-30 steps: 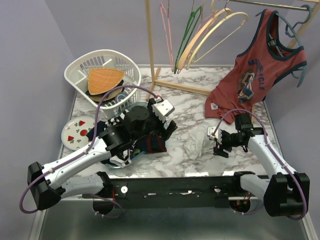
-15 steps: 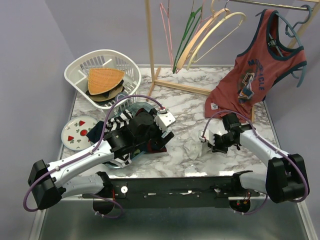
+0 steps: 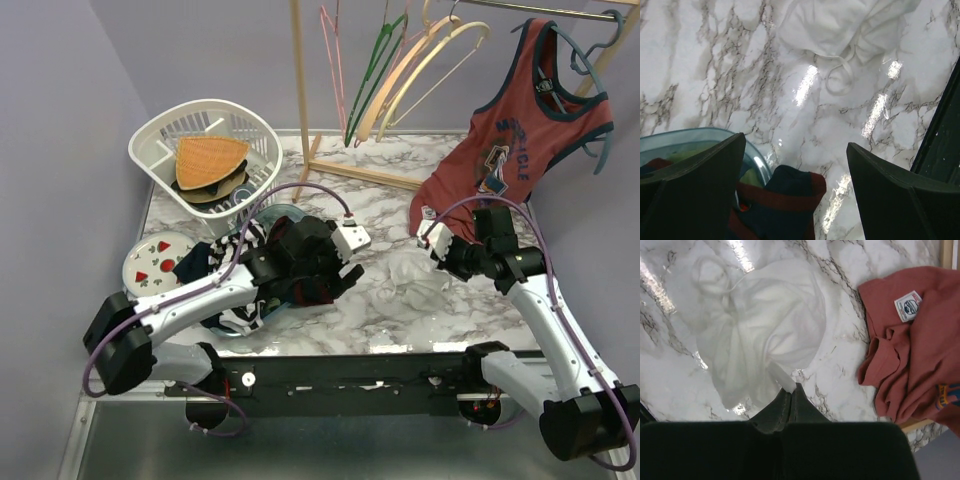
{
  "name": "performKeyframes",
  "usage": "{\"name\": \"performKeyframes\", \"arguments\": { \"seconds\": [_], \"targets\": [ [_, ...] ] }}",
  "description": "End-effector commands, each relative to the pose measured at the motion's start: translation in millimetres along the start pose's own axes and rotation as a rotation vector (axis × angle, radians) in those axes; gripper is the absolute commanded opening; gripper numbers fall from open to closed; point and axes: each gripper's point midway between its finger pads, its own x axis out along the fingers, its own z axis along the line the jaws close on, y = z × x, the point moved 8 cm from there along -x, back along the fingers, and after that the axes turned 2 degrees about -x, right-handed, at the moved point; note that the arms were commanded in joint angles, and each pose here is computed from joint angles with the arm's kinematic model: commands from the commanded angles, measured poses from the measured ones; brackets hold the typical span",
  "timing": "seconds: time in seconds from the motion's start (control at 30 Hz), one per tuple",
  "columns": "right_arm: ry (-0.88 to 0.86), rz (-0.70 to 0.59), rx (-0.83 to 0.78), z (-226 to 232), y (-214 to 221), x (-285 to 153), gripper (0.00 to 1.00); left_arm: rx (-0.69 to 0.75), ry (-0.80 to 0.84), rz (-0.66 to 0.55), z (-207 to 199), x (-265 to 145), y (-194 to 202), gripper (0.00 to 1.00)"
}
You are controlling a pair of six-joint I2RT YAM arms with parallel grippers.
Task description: Place the tank top on the hanger
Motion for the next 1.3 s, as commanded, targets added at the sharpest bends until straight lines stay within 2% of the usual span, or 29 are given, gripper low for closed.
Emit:
{"name": "performKeyframes", "arguments": {
  "seconds": [0.0, 0.2, 0.33, 0.53, 0.67, 0.87, 1.13, 1.2, 1.27],
  "targets": [
    [0.098, 0.047, 0.16, -6.3, 5.7, -4.4, 0.0, -0.082, 0.147, 0.056, -10.4, 33.9, -3.2, 0.93],
    [0.135, 0.033, 0.221, -5.3, 13.5, 3.1, 0.0, -0.202, 0.241, 0.147, -25.8, 69.3, 2.4, 0.86],
    [0.132, 0.021, 0.242, -5.0, 15.0, 5.1, 0.0, -0.16, 0.249, 0.158, -52.7, 87.2, 6.1, 0.86],
    [0.11, -0.011, 0.263, -3.5, 13.5, 6.5, 0.01, -0.106, 0.125, 0.141, -82.6, 121.4, 15.6, 0.87],
    [0.111, -0.021, 0.271, -4.2, 12.7, 5.1, 0.0, -0.143, 0.017, 0.098, -90.9, 139.8, 18.5, 0.85],
    [0.102, -0.032, 0.286, -4.7, 12.7, 5.8, 0.0, -0.161, -0.115, 0.073, -91.4, 155.8, 29.7, 0.75],
    [0.091, -0.037, 0.294, -4.8, 13.4, 7.3, 0.0, -0.149, -0.173, 0.06, -101.4, 173.0, 34.1, 0.71],
    [0.088, -0.039, 0.298, -4.7, 13.4, 7.6, 0.01, -0.156, -0.169, 0.067, -103.5, 174.8, 36.9, 0.63],
    [0.084, -0.04, 0.301, -4.4, 13.6, 7.8, 0.0, -0.16, -0.16, 0.074, -105.8, 175.9, 40.0, 0.63]
  ]
}}
